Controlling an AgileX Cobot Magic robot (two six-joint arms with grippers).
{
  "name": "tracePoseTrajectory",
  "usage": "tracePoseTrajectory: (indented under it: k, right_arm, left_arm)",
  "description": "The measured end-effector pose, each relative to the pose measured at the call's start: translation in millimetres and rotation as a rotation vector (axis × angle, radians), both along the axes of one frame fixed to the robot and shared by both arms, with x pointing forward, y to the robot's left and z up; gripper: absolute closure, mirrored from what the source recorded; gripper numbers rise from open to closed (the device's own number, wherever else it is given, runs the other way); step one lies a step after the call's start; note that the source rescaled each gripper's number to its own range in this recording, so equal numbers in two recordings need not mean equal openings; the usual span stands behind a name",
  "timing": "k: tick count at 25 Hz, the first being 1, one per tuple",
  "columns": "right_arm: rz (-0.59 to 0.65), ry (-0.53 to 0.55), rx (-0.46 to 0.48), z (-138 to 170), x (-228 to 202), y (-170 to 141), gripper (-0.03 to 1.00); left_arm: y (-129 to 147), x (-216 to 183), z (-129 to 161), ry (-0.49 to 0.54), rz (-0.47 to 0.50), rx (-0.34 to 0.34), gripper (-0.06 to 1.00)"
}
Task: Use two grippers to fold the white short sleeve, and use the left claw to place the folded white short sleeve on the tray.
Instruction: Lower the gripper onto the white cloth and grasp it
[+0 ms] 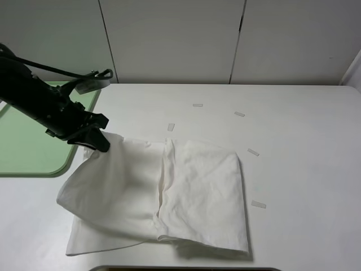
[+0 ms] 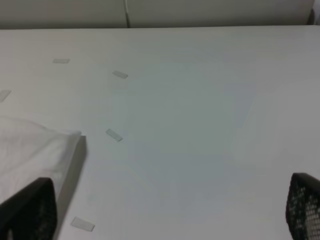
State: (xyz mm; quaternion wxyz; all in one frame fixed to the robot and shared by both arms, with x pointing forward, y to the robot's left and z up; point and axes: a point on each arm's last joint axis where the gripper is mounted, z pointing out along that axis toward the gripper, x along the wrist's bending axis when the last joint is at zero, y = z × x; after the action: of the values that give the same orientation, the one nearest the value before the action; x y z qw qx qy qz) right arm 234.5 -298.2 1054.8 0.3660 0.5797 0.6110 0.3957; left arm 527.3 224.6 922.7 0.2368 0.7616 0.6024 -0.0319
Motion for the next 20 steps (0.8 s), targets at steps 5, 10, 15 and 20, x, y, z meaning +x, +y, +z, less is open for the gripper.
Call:
tracePoseTrajectory:
  k: [5, 10, 15, 20]
  right_arm:
    - [0.000, 0.000, 0.000, 0, 0, 0, -0.03]
    - [0.000, 0.000, 0.000, 0, 0, 0, -0.03]
    - [0.000, 0.000, 0.000, 0, 0, 0, -0.03]
    - [0.000, 0.000, 0.000, 0, 0, 0, -0.03]
  left_arm:
    - [-23, 10, 16, -0.048, -0.059, -0.039, 0.93]
    - [-23, 7, 14, -0.042, -0.068, -0.032, 0.93]
    - [-20, 1, 7, -0.030, -0.085, 0.004, 0.93]
    - [-3, -12, -9, -0.062, -0.034, 0.074, 0.69]
